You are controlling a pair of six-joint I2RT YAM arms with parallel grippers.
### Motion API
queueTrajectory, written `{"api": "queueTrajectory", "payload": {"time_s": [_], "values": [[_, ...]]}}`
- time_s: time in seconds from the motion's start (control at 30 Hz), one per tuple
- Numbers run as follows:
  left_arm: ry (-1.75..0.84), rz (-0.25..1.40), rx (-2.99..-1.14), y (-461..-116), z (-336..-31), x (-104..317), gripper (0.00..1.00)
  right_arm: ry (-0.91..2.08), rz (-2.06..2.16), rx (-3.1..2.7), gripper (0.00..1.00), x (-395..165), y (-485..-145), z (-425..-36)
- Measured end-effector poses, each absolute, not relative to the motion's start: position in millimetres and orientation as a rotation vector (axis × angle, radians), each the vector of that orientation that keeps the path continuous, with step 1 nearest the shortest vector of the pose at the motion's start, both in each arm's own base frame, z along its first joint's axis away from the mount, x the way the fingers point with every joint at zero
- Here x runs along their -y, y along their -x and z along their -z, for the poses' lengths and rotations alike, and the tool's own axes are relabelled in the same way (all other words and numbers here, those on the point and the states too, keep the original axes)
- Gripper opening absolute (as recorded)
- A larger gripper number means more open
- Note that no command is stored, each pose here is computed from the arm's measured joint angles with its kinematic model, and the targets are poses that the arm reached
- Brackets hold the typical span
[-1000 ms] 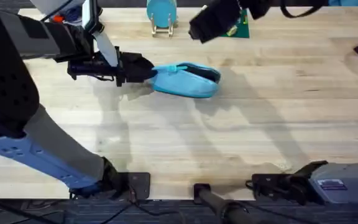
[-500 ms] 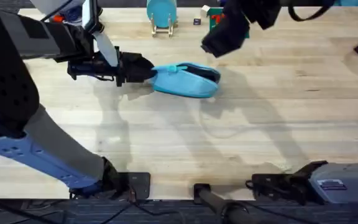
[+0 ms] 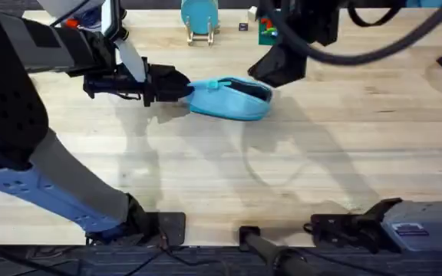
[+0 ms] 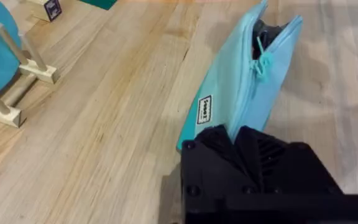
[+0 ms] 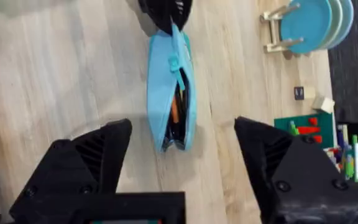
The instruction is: Unzip the bag, pick up the pens from the table one at a time and place them inside, then zip the bag closed.
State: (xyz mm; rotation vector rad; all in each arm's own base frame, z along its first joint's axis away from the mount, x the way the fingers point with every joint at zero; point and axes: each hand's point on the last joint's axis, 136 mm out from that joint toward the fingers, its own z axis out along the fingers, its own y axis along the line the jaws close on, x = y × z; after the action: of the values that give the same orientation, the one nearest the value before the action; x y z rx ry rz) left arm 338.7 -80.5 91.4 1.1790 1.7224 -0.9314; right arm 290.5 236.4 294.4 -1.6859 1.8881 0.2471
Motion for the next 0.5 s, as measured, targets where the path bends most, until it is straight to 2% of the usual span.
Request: {"api": "queueTrajectory", "payload": {"time_s": [0.5], "values": [[-1.179, 0.931, -1.723, -338.7, -91.3, 80.4, 0.039, 1.789, -0.263, -1.887, 0.996, -257.5, -294.7, -265.7]]}}
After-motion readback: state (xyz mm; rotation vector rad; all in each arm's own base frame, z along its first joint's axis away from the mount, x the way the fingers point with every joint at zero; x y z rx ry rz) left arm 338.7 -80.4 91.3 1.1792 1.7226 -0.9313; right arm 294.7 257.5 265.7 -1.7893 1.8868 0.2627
